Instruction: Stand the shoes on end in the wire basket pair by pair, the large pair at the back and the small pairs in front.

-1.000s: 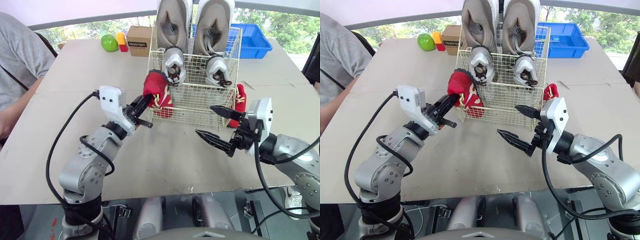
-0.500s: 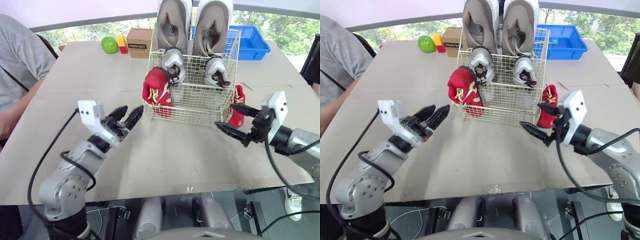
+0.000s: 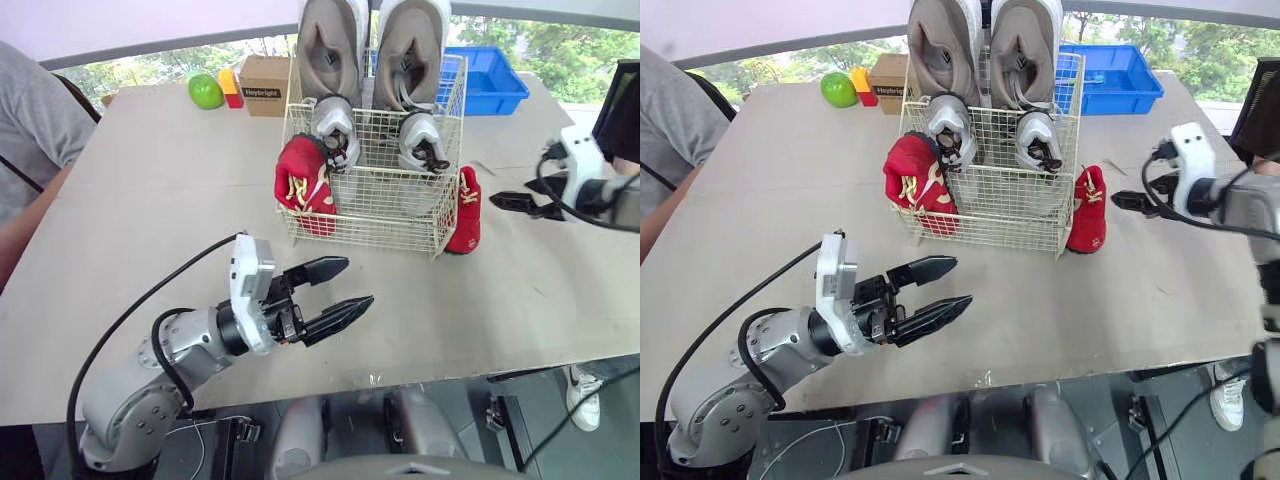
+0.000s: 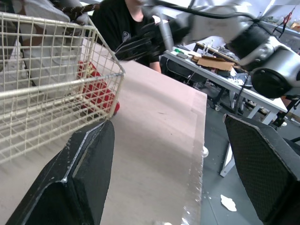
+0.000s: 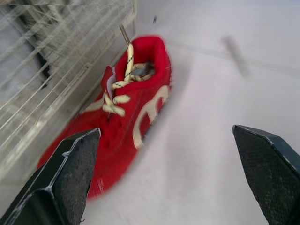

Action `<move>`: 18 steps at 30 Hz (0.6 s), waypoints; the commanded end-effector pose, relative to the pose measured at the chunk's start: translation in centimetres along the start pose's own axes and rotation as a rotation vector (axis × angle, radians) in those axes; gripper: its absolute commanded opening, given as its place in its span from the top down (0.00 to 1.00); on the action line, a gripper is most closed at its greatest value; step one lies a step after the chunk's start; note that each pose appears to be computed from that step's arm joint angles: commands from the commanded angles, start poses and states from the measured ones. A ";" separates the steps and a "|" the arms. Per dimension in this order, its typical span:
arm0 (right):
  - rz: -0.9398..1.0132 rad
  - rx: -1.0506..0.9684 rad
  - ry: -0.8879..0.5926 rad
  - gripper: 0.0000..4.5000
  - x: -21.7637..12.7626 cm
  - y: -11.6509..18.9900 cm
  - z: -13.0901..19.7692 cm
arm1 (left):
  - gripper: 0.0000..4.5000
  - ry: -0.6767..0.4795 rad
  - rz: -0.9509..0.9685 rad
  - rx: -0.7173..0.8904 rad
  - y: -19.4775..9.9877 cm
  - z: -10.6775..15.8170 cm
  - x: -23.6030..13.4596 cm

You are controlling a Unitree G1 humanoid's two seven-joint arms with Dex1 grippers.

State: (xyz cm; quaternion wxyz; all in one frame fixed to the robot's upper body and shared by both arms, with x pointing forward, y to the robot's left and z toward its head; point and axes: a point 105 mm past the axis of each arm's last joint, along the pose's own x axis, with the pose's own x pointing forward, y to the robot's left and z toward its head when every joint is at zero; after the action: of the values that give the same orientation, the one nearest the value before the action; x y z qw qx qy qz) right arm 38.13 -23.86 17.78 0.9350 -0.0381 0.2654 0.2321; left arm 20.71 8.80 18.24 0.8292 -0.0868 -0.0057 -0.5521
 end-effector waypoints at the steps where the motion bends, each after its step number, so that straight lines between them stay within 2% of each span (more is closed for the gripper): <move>1: 0.029 0.019 0.071 0.14 2.2 -0.5 -0.8 | 0.09 -0.033 0.013 0.048 -0.1 0.7 0.2; 2: 0.026 0.007 0.092 0.20 2.9 -0.7 -1.1 | 0.09 -0.036 0.021 0.052 0.0 0.7 0.3; 4: 0.042 0.035 0.098 0.44 3.7 -0.8 -1.1 | 0.09 -0.044 0.032 0.055 0.0 0.8 0.4; 6: 0.021 0.018 0.114 0.62 3.9 -1.4 -1.1 | 0.09 -0.046 0.041 0.060 0.1 0.7 0.4; 9: 0.030 0.009 0.084 0.92 2.6 -2.1 -0.5 | 0.09 -0.053 0.057 0.055 0.1 0.6 0.2; 10: 0.025 0.013 0.066 0.99 1.8 -2.5 -0.4 | 0.09 -0.053 0.056 0.053 0.1 0.4 0.2; 13: 0.027 0.033 -0.017 0.99 -0.5 -3.0 0.3 | 0.09 -0.052 0.048 0.054 0.2 0.2 0.5; 15: 0.009 0.038 -0.131 0.99 -4.1 -3.2 1.0 | 0.09 -0.060 0.041 0.051 0.5 0.2 0.5; 18: 0.065 -0.044 -0.449 0.99 -9.7 -0.1 3.7 | 0.09 -0.058 0.018 0.045 0.7 0.1 0.8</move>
State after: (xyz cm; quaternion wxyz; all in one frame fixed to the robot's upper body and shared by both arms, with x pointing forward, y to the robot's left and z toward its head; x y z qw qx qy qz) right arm 34.59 -28.73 19.07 0.9537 0.0128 0.1914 0.2318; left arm 21.90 8.68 17.59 0.8440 -0.0889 -0.0212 -0.5286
